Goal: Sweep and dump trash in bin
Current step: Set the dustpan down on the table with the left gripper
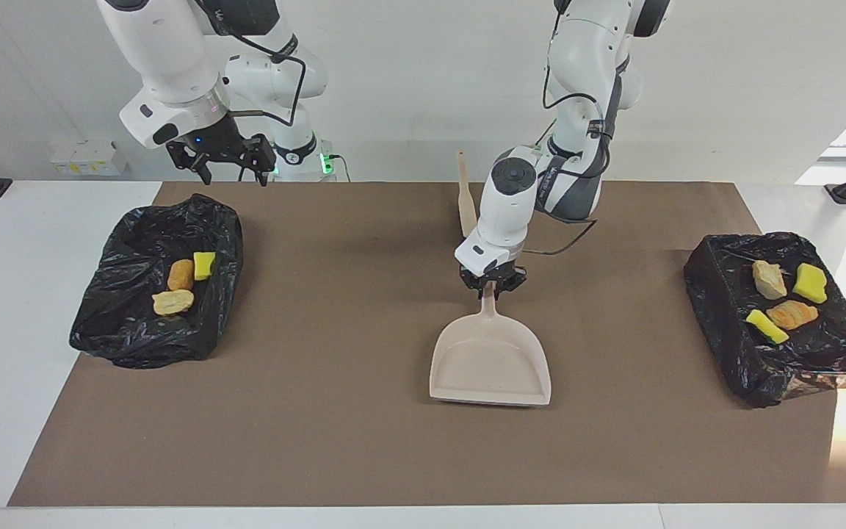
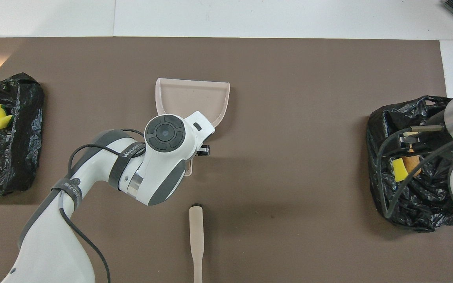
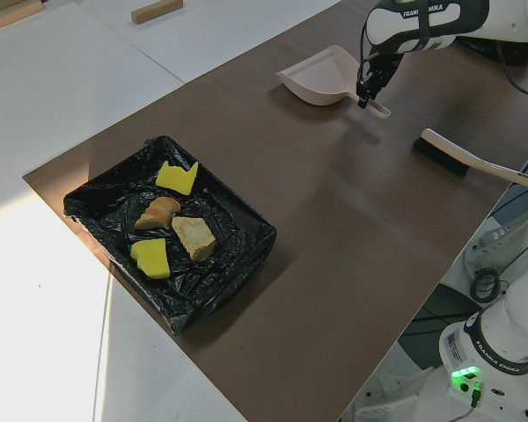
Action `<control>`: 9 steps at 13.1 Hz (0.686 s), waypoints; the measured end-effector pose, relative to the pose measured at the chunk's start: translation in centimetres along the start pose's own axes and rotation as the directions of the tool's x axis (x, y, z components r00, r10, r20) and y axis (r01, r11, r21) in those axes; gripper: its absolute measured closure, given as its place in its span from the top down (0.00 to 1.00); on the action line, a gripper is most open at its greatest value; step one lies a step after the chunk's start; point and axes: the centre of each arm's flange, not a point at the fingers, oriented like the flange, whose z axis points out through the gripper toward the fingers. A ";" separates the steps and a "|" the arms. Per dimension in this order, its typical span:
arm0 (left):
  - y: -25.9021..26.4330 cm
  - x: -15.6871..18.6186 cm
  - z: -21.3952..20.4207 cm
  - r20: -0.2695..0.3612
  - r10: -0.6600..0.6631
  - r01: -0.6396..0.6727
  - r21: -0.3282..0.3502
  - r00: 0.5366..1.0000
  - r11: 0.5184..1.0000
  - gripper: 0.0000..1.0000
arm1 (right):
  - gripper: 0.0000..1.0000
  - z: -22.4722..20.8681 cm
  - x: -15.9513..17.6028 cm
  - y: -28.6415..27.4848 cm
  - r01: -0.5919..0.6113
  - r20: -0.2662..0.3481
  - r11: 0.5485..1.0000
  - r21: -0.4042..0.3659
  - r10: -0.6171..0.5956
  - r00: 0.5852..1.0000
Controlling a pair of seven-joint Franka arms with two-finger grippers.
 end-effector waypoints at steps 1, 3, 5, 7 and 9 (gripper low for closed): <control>-0.1 0.0 -0.2 0.006 -0.026 0.026 0.005 1.000 1.000 0.40 | 1.00 0.1 -0.2 0.0 0.000 0.001 1.000 -0.001 0.000 1.000; -0.8 0.1 -1.4 0.007 -0.055 0.055 0.011 0.998 0.998 0.62 | 1.00 0.3 -0.5 0.1 -0.002 0.006 1.000 -0.002 0.002 1.000; -1.9 0.5 -3.1 0.001 -0.080 0.080 0.014 0.997 0.997 0.88 | 1.00 0.5 -0.6 0.2 -0.003 0.010 1.000 -0.003 0.003 1.000; -3.4 1.5 -5.4 0.011 -0.115 0.114 0.026 0.993 0.993 1.00 | 1.00 0.6 -0.6 0.2 -0.004 0.013 1.000 -0.003 0.004 1.000; -5.9 3.1 -7.5 0.002 -0.163 0.162 0.025 0.987 0.986 1.00 | 1.00 0.6 -0.6 0.4 -0.008 0.014 1.000 -0.003 0.008 1.000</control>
